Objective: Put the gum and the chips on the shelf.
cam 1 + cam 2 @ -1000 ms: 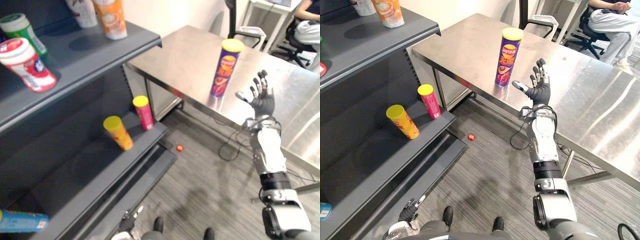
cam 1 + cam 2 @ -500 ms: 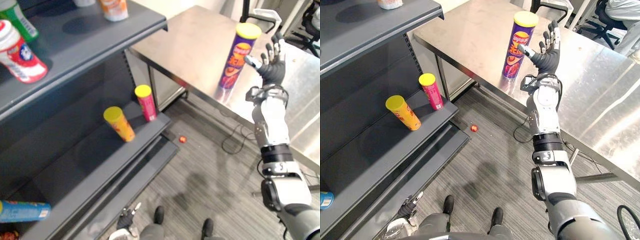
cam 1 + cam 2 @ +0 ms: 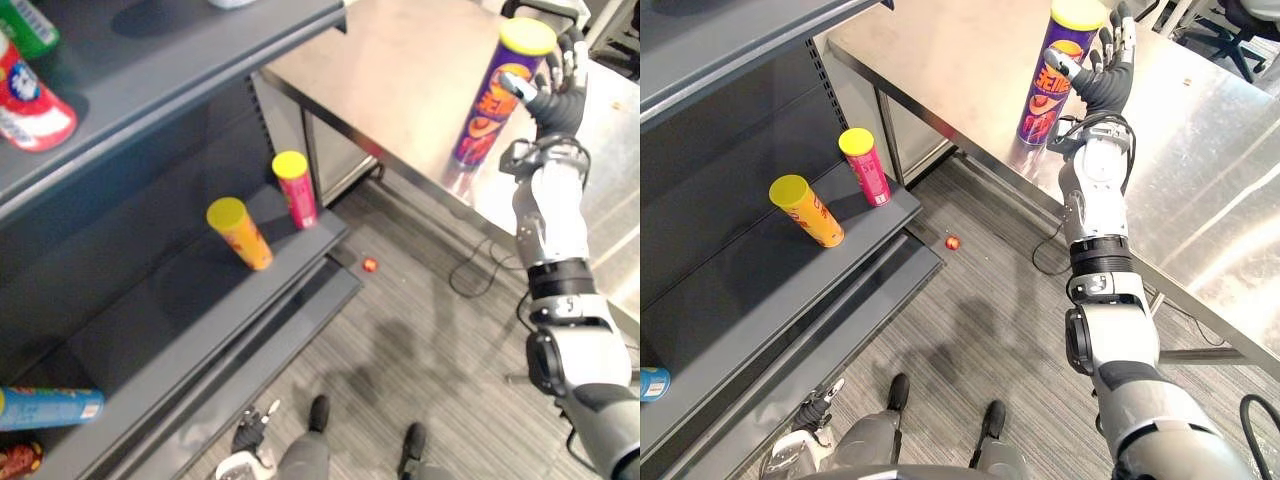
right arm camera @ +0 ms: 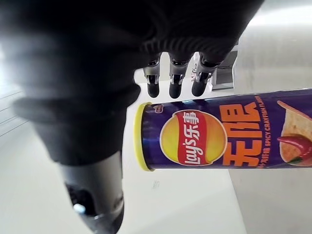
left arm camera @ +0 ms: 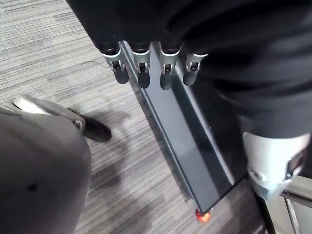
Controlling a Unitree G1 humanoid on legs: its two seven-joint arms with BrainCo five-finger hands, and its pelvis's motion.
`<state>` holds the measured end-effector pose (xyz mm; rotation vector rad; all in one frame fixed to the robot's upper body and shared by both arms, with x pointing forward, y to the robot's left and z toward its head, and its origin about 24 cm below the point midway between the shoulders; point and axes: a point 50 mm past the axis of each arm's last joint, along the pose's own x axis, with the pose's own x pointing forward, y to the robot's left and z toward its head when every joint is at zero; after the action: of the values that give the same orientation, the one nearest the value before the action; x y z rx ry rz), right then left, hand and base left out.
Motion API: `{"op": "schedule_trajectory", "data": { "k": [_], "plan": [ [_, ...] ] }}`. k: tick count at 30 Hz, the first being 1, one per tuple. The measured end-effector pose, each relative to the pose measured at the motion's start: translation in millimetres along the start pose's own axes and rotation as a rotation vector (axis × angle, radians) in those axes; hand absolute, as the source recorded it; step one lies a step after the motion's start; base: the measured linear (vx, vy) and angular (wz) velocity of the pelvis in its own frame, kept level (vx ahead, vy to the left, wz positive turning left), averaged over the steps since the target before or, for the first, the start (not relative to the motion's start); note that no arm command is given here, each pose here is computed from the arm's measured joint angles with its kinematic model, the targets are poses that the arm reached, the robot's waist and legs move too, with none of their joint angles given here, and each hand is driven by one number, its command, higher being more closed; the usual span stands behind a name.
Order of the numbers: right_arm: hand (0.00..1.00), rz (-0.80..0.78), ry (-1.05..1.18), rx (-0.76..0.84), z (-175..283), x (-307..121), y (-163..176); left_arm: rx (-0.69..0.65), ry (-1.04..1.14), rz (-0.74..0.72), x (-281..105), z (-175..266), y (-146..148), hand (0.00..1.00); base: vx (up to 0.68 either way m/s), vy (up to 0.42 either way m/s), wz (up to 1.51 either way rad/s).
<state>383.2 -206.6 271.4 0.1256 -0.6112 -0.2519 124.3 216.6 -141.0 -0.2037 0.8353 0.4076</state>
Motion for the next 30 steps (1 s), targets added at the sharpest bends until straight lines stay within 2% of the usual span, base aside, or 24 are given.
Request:
{"op": "schedule_trajectory", "data": {
  "k": [10,19,20,30],
  "plan": [
    [0.00,-0.049,-0.040,0.046,23.6,20.3,-1.0,0.016,-0.016,0.004,1.7,5.7,3.5,0.00,0.00,-0.001,0.04],
    [0.00,-0.088,0.021,0.037,12.8,22.5,-5.2,0.035,-0.015,0.015,1.8,5.5,4.5,0.00,0.00,0.000,0.00],
    [1.00,-0.086,0.017,0.039,15.0,23.8,-4.5,0.030,-0.017,0.015,1.9,6.0,4.3,0.00,0.00,0.000,0.00],
    [1.00,-0.123,0.035,0.022,12.7,25.7,-17.7,0.044,-0.017,0.007,2.2,6.2,1.9,0.00,-0.01,0.002,-0.01]
  ]
}}
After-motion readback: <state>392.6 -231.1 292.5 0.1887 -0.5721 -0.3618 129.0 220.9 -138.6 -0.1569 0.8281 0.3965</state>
